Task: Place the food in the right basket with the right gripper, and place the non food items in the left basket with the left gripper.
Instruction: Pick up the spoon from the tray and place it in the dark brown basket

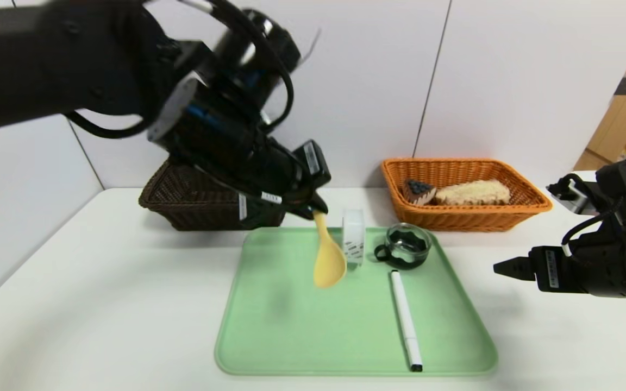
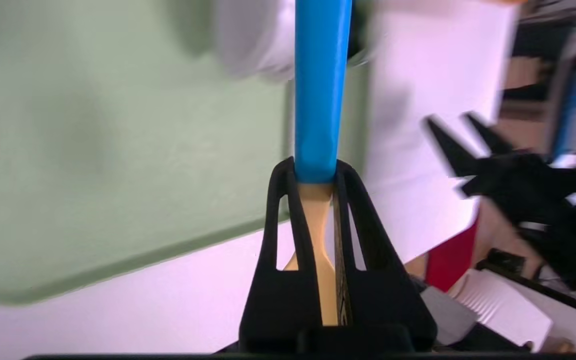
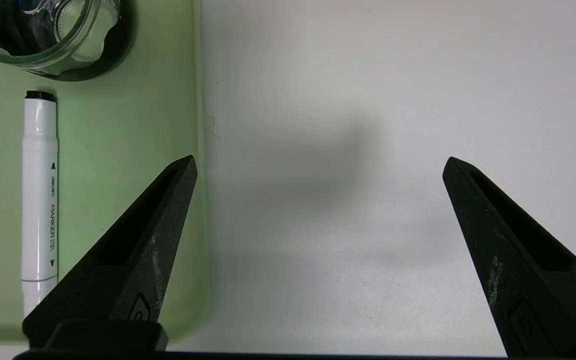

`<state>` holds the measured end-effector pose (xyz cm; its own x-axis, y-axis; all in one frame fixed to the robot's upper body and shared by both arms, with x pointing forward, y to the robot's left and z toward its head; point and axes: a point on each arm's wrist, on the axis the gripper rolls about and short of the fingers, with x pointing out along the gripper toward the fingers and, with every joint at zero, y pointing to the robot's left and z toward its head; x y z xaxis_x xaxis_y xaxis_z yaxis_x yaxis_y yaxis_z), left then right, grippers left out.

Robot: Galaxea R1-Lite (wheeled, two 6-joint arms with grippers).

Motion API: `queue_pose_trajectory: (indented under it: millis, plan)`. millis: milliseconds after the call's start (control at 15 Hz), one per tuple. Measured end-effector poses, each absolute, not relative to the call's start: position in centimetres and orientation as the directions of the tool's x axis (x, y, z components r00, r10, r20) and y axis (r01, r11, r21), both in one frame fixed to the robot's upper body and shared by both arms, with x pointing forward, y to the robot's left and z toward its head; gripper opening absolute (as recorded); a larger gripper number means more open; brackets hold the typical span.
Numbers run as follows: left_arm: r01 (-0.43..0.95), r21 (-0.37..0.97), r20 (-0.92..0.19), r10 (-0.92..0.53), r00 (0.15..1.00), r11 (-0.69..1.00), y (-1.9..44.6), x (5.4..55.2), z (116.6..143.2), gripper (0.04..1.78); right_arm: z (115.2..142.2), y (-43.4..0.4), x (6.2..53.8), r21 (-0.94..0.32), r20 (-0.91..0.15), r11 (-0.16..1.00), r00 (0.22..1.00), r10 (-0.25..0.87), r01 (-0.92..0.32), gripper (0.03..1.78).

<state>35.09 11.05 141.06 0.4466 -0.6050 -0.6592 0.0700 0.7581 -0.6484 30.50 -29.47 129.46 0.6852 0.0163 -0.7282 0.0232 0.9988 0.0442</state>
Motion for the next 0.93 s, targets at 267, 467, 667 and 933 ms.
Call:
queue_pose_trajectory:
  millis: [267, 467, 667, 933]
  plan:
    - [0.143, -0.742, -0.37, -0.577, 0.728, 0.655, 15.8, 36.9, 146.2, 0.14, 129.3, -29.5, 30.2, 0.043, -0.732, 0.999, 0.681, 0.017, 0.021, 1.7]
    - [0.054, -0.735, -0.312, -0.408, 0.858, 0.676, 19.1, 39.8, 146.3, 0.14, 129.3, -29.4, 29.8, 0.043, -0.732, 0.999, 0.681, 0.022, 0.014, 1.7]
    - [-0.12, -0.692, -0.38, -0.218, 0.899, 0.711, 21.2, 43.4, 143.7, 0.14, 129.2, -29.5, 29.4, 0.042, -0.732, 0.999, 0.681, 0.023, 0.012, 1.7]
    - [-0.291, -0.641, -0.478, -0.072, 0.876, 0.71, 23.8, 47.8, 139.4, 0.14, 129.3, -29.6, 28.6, 0.043, -0.726, 0.999, 0.687, 0.024, 0.01, 1.7]
